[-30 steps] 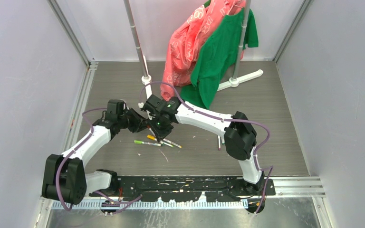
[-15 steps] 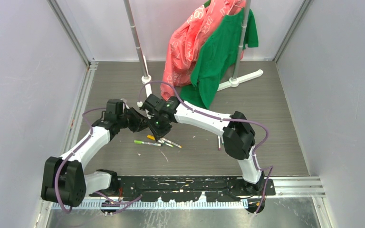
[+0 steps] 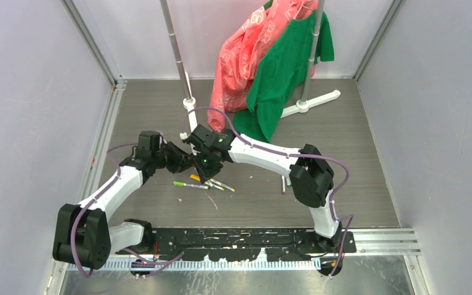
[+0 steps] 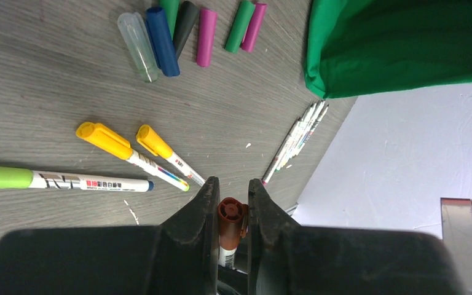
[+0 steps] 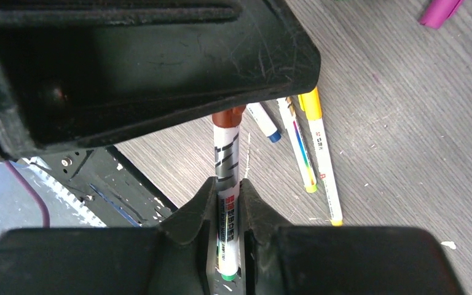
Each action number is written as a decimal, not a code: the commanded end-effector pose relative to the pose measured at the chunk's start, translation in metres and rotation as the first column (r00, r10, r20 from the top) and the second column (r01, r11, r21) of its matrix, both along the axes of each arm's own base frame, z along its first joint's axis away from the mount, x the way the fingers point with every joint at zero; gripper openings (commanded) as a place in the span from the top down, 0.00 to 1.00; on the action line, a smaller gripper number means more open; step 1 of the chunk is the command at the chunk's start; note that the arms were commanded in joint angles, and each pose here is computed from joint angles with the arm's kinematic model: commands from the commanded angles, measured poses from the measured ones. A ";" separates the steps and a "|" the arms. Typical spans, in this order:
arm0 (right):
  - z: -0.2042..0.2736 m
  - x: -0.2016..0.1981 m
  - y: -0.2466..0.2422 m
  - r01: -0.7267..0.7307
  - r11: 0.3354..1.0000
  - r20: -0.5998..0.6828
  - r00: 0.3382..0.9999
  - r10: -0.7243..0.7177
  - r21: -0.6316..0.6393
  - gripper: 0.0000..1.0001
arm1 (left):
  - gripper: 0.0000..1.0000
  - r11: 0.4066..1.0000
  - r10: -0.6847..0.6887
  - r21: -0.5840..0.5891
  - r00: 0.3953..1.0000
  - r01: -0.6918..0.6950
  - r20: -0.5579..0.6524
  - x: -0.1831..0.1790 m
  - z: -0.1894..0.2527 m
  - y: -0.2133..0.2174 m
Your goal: Open the pen caps
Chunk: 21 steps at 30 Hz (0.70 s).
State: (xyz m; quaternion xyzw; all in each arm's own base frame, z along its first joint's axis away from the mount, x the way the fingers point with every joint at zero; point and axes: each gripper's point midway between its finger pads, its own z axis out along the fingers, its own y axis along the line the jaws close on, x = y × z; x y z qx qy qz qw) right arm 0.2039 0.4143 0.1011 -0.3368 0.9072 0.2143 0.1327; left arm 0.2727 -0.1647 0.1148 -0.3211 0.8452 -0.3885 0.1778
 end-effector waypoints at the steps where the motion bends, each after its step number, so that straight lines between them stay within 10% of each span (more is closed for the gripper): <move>1: 0.028 -0.002 0.000 0.023 0.996 0.020 0.999 -0.025 0.087 0.99 | 1.00 0.995 0.015 -0.096 0.998 -0.009 0.065 0.011 0.025 -0.011; 21: 0.016 -0.036 -0.062 0.062 0.998 -0.002 0.998 -0.062 0.026 0.99 | 1.00 0.998 -0.033 0.055 0.988 0.025 0.153 0.023 0.040 0.006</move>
